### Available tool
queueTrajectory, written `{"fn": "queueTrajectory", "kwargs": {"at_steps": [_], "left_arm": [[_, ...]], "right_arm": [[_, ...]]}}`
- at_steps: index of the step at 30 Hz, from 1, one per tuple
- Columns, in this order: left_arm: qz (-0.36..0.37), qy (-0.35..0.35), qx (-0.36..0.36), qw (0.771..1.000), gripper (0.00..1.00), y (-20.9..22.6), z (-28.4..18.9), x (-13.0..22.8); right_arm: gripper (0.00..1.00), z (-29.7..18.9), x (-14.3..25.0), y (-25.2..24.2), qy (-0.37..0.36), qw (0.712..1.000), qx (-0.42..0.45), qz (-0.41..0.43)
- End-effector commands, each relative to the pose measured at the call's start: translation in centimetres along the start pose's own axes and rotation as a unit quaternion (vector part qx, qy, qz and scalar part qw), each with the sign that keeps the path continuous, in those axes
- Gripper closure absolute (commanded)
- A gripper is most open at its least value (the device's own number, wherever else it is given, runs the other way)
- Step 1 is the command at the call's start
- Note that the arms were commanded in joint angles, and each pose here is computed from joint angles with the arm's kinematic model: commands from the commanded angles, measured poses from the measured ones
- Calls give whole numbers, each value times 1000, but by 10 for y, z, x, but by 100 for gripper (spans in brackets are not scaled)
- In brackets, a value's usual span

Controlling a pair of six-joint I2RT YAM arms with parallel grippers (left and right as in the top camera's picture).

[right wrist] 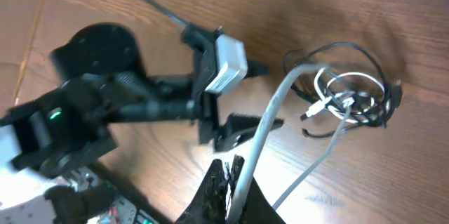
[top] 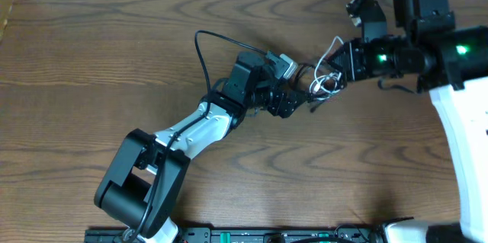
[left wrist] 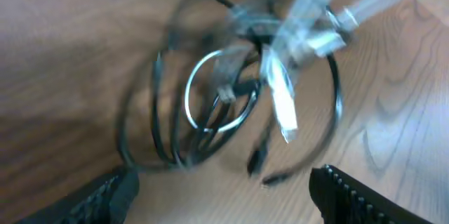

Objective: Untangle cables

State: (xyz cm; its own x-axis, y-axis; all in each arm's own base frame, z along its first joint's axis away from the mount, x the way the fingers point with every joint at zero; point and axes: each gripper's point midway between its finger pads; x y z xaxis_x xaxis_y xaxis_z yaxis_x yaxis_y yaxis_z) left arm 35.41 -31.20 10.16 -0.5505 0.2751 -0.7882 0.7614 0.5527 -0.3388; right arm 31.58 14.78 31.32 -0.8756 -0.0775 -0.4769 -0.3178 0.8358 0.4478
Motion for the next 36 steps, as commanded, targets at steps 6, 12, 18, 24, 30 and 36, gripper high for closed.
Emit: {"fn": "queueTrajectory", "kwargs": {"at_steps": [6, 12, 18, 24, 30, 36], "left_arm": [[29, -41, -34, 998, 18, 12, 3, -18], [30, -39, -30, 998, 25, 9, 4, -17], [33, -14, -6, 999, 26, -13, 14, -4], [19, 36, 8, 999, 17, -31, 20, 22], [3, 69, 6, 998, 17, -31, 19, 39], [-5, 81, 38, 996, 17, -42, 17, 44]], "right_arm": [[99, -42, 14, 26, -30, 999, -30, -32], [99, -42, 15, 26, -27, 999, -32, -32], [99, -42, 13, 27, -31, 998, -34, -34], [99, -42, 6, 5, -45, 998, 30, -22], [99, -42, -7, -36, -66, 988, 138, 3], [99, -23, -21, -68, -54, 982, 178, 28]]}}
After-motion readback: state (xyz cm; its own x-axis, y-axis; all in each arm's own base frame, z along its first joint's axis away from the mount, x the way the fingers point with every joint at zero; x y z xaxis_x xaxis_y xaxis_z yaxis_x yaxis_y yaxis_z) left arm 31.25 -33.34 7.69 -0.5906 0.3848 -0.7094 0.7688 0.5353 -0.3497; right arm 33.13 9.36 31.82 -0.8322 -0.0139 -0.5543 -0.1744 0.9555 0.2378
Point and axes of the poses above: each gripper's point midway between its finger pads, its own z axis out along the fingers, its own y axis along the line the jaws close on, x = y × z, and after that the axes turned 2 degrees about z, right-handed
